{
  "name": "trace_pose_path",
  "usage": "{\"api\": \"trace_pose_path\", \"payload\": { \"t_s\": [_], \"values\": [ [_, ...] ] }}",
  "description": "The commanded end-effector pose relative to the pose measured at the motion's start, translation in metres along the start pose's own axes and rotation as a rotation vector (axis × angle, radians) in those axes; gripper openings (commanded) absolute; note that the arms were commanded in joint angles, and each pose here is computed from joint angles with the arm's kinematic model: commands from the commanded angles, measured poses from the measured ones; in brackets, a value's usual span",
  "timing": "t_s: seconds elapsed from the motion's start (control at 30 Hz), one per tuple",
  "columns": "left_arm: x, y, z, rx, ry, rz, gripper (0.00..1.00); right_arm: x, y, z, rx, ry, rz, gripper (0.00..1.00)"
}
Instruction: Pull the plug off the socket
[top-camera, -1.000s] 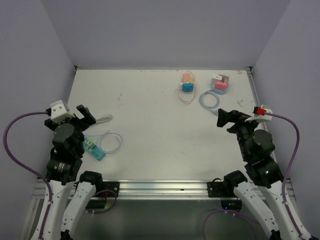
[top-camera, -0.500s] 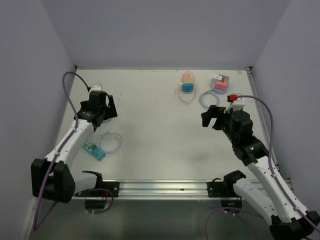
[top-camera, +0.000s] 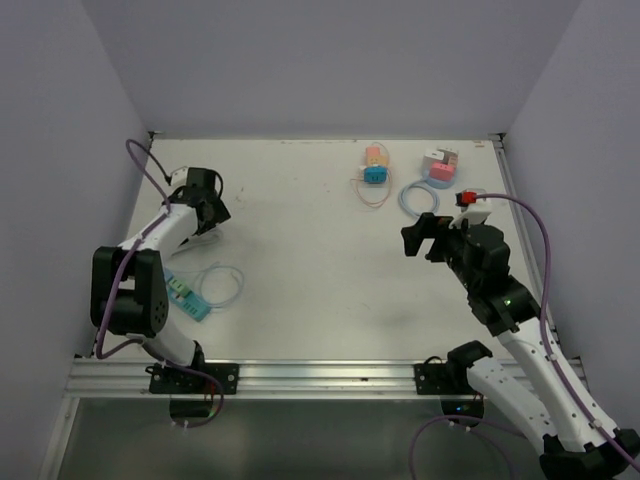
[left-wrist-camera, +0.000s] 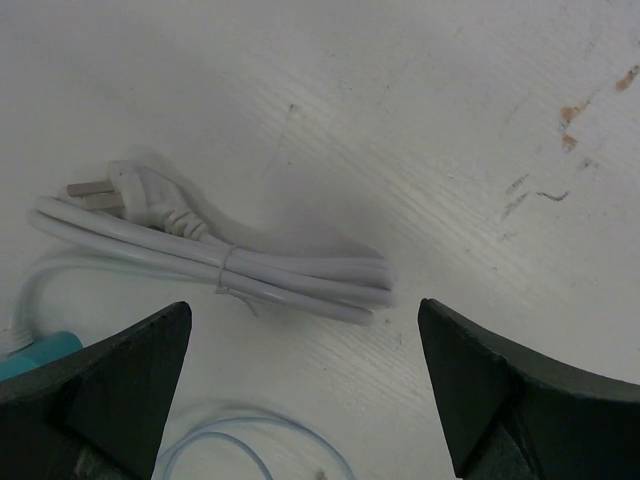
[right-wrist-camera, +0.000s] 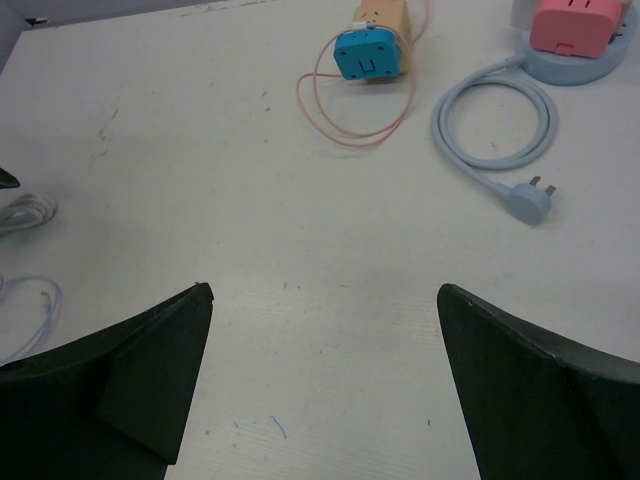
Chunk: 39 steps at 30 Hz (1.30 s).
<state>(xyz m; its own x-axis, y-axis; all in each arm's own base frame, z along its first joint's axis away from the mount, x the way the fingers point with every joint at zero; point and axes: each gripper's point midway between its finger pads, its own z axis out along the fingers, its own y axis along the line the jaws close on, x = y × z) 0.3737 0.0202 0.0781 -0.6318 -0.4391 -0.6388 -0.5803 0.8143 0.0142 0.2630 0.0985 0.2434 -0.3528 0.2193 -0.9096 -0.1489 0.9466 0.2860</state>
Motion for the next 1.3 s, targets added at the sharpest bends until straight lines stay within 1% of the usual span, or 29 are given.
{"api": "trace_pose_path", "payload": {
  "t_s": [0.0, 0.13, 0.23, 0.43, 0.47, 0.53, 0.57, 0.63, 0.67, 0.7, 0.77, 0.83, 0.87, 0.93, 0.97, 1.0, 1.03, 1.07, 1.13, 1.17, 1.23, 1.27],
  "values": [
    [-0.013, 0.014, 0.013, -0.051, -0.05, -0.172, 0.99, -0.008, 0.01, -0.003, -0.045, -0.023, 0.009, 0.99],
    [-0.014, 0.021, 0.024, -0.076, -0.046, -0.209, 0.98, -0.009, 0.012, -0.004, -0.054, -0.028, 0.004, 0.99],
    [-0.005, 0.023, 0.034, -0.083, -0.01, -0.207, 0.97, -0.008, 0.012, -0.003, -0.056, -0.028, 0.002, 0.99],
    [0.011, 0.015, 0.049, -0.06, 0.044, -0.17, 0.83, -0.006, 0.012, -0.002, -0.056, -0.025, 0.0, 0.99],
    [0.015, 0.014, 0.052, -0.06, 0.06, -0.166, 0.73, -0.007, 0.012, -0.002, -0.057, -0.027, 0.0, 0.99],
    [0.018, 0.009, 0.055, -0.045, 0.088, -0.157, 0.6, -0.007, 0.012, -0.002, -0.059, -0.027, -0.001, 0.99],
    [0.023, 0.007, 0.058, -0.043, 0.107, -0.147, 0.49, -0.007, 0.012, -0.002, -0.059, -0.027, -0.001, 0.99],
    [0.028, 0.001, 0.059, -0.006, 0.127, -0.131, 0.42, -0.006, 0.012, -0.001, -0.057, -0.026, 0.0, 0.99],
    [0.029, -0.004, 0.059, 0.01, 0.125, -0.122, 0.36, -0.006, 0.012, -0.001, -0.056, -0.025, 0.0, 0.99],
    [0.031, -0.009, 0.058, 0.024, 0.127, -0.112, 0.33, -0.006, 0.012, -0.001, -0.057, -0.026, -0.001, 0.99],
    [0.035, -0.03, 0.05, 0.08, 0.121, -0.069, 0.26, -0.007, 0.012, -0.001, -0.055, -0.027, -0.003, 0.99],
    [0.037, -0.05, 0.043, 0.137, 0.121, -0.029, 0.21, -0.006, 0.012, -0.001, -0.053, -0.026, -0.003, 0.99],
    [0.044, -0.068, 0.036, 0.176, 0.124, 0.009, 0.17, -0.006, 0.011, -0.001, -0.053, -0.024, -0.003, 0.99],
    [0.051, -0.094, 0.025, 0.256, 0.141, 0.052, 0.11, -0.007, 0.011, -0.001, -0.052, -0.026, -0.004, 0.99],
    [0.061, -0.111, 0.017, 0.304, 0.152, 0.087, 0.08, -0.007, 0.011, -0.001, -0.049, -0.029, -0.003, 0.99],
    [0.065, -0.126, 0.009, 0.363, 0.168, 0.104, 0.08, -0.007, 0.01, -0.001, -0.046, -0.028, -0.002, 0.99],
    [0.069, -0.134, 0.004, 0.389, 0.175, 0.121, 0.06, -0.007, 0.01, -0.001, -0.047, -0.03, -0.004, 0.99],
    [0.078, -0.147, -0.003, 0.417, 0.18, 0.15, 0.06, -0.007, 0.01, -0.001, -0.047, -0.03, -0.004, 0.99],
    [0.081, -0.164, -0.015, 0.456, 0.169, 0.191, 0.06, -0.006, 0.01, 0.0, -0.046, -0.025, -0.006, 0.99],
    [0.093, -0.174, -0.024, 0.477, 0.177, 0.227, 0.07, -0.007, 0.011, 0.0, -0.047, -0.028, -0.004, 0.99],
    [0.1, -0.192, -0.038, 0.529, 0.176, 0.261, 0.09, -0.007, 0.01, 0.0, -0.042, -0.026, -0.004, 0.99],
    [0.111, -0.203, -0.049, 0.559, 0.181, 0.292, 0.09, -0.006, 0.01, 0.001, -0.046, -0.023, -0.005, 0.99]
  ]
}}
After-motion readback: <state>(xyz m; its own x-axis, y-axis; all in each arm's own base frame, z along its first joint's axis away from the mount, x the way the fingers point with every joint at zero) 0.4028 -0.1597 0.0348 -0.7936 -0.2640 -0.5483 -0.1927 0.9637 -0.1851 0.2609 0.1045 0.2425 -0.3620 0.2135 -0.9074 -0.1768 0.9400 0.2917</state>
